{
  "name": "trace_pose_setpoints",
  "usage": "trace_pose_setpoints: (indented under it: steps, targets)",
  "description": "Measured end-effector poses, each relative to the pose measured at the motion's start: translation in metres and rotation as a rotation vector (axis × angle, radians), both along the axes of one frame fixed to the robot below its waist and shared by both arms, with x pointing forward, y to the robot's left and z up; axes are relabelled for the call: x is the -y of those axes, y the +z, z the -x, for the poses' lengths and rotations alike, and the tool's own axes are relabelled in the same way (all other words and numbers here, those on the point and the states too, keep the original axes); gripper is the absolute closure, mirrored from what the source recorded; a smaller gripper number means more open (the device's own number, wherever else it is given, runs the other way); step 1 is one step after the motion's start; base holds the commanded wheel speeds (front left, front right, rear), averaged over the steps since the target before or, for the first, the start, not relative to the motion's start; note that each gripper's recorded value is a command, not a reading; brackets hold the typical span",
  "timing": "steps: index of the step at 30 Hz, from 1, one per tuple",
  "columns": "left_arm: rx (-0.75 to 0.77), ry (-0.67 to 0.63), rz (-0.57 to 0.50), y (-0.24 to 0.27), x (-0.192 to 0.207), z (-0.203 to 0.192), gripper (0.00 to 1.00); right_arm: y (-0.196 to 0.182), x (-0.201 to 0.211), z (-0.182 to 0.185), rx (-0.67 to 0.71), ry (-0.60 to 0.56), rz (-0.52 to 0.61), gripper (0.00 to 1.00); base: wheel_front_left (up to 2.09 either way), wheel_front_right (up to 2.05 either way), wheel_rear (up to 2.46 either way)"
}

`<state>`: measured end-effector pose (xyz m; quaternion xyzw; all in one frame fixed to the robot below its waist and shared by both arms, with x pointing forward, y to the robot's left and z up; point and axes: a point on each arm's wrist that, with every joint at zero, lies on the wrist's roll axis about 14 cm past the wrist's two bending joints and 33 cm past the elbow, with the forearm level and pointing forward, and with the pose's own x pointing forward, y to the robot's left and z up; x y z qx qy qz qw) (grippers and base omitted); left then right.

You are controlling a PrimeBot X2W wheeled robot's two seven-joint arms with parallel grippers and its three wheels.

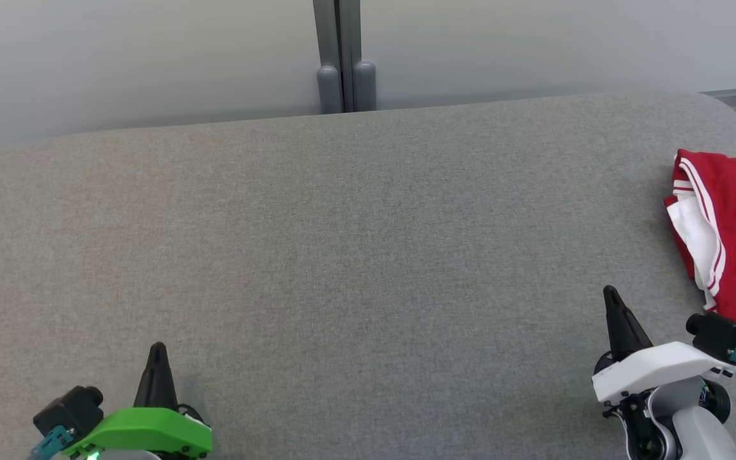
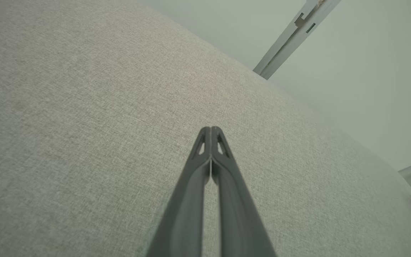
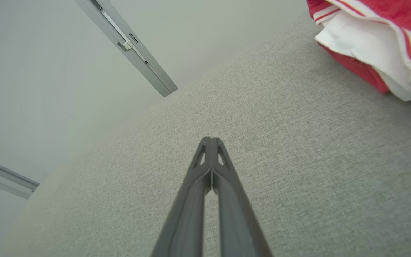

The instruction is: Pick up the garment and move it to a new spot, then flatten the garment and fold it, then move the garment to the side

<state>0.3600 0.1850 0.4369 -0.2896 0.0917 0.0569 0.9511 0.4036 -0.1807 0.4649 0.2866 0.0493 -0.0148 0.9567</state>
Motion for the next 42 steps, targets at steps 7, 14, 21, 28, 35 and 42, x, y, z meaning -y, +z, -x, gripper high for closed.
trace_pose_setpoints:
  steps: [7,14,21,28,35,42]
  targets:
    - [0.007,0.026,0.104,0.004,-0.003,-0.003,1.0,0.001,0.003,0.002,-0.006,-0.022,-0.103,1.0,0.0,0.0,0.0]
    - [0.012,0.041,0.196,0.007,-0.004,-0.005,1.0,0.003,0.006,0.003,-0.006,-0.038,-0.198,1.0,0.0,0.0,0.0]
    - [0.024,0.057,0.288,0.011,-0.006,-0.008,1.0,0.006,0.008,0.003,-0.002,-0.052,-0.288,1.0,0.0,0.0,0.0]
    - [0.035,0.066,0.367,0.015,-0.007,-0.01,1.0,0.009,0.009,0.004,0.003,-0.059,-0.37,1.0,0.0,0.0,0.0]
    - [0.052,0.071,0.446,0.02,-0.008,-0.013,1.0,0.012,0.011,0.005,0.01,-0.066,-0.45,1.0,0.0,0.0,0.0]
    - [0.065,0.078,0.518,0.024,-0.009,-0.015,1.0,0.014,0.012,0.007,0.013,-0.072,-0.523,1.0,0.0,0.0,0.0]
